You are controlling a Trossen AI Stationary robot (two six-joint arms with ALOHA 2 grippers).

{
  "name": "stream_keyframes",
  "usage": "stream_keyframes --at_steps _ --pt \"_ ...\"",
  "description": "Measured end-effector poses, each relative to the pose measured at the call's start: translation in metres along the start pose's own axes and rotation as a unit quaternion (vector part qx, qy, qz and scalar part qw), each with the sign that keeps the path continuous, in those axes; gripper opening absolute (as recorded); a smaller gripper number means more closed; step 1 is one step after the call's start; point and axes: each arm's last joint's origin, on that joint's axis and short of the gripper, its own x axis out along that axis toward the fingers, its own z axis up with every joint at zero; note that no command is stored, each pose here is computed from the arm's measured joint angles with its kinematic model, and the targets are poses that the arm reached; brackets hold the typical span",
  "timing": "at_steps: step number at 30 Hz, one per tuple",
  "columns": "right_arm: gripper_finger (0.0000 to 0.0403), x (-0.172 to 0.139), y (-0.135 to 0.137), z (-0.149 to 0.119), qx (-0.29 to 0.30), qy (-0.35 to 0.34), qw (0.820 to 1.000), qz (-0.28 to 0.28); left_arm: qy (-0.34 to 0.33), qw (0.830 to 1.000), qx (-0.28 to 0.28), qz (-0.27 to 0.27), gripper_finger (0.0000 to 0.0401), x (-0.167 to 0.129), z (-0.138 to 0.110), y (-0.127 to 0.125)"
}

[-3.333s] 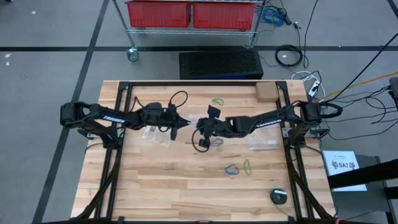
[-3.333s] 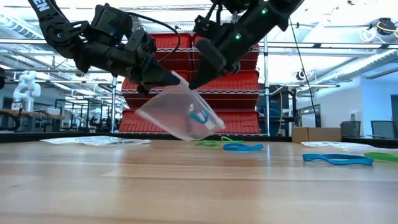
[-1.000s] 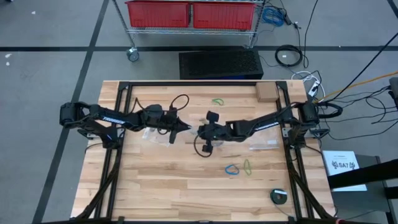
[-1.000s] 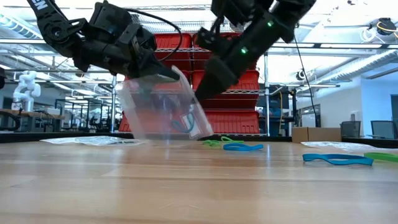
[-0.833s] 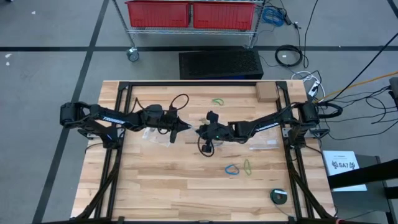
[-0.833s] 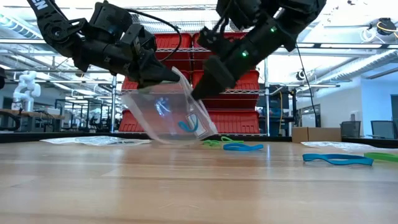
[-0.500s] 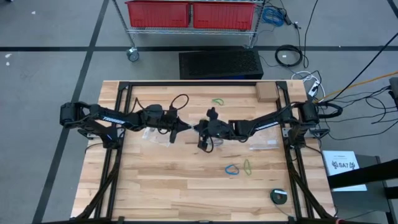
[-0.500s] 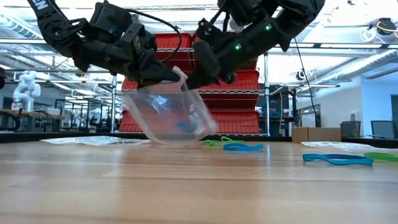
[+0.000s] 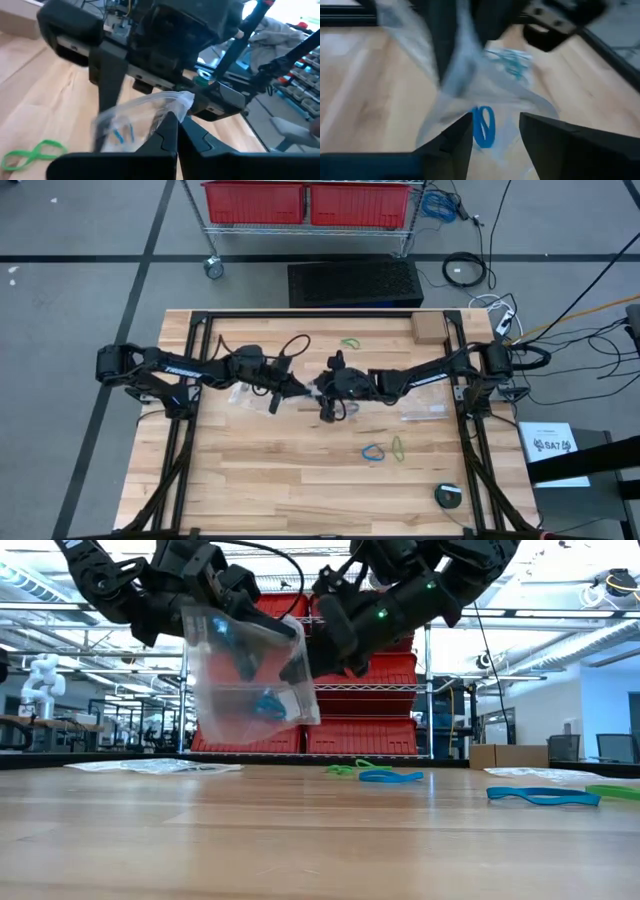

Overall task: Sort rubber bands
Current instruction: Put the blue rubber band into the bottom left transparent zip bag

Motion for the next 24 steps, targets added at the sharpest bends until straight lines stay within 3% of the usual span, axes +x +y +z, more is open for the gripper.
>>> stream_keyframes --at_steps 5,11,24 --pt "0.0153 -0.003 0.006 0.002 -0.011 -0.004 0.999 0.035 0.021 1.0 0.016 0.009 0.0002 -0.001 -0.001 0.0" --pt "0.0157 -0.012 0.006 0.005 0.0 0.018 0.999 0.036 0.041 0.998 0.024 0.027 0.0002 -0.004 -0.004 0.0" --pt "0.0221 -0.047 0.005 0.024 0.016 0.029 0.998 0.044 0.04 0.998 0.042 0.032 0.0002 -0.004 -0.004 0.0"
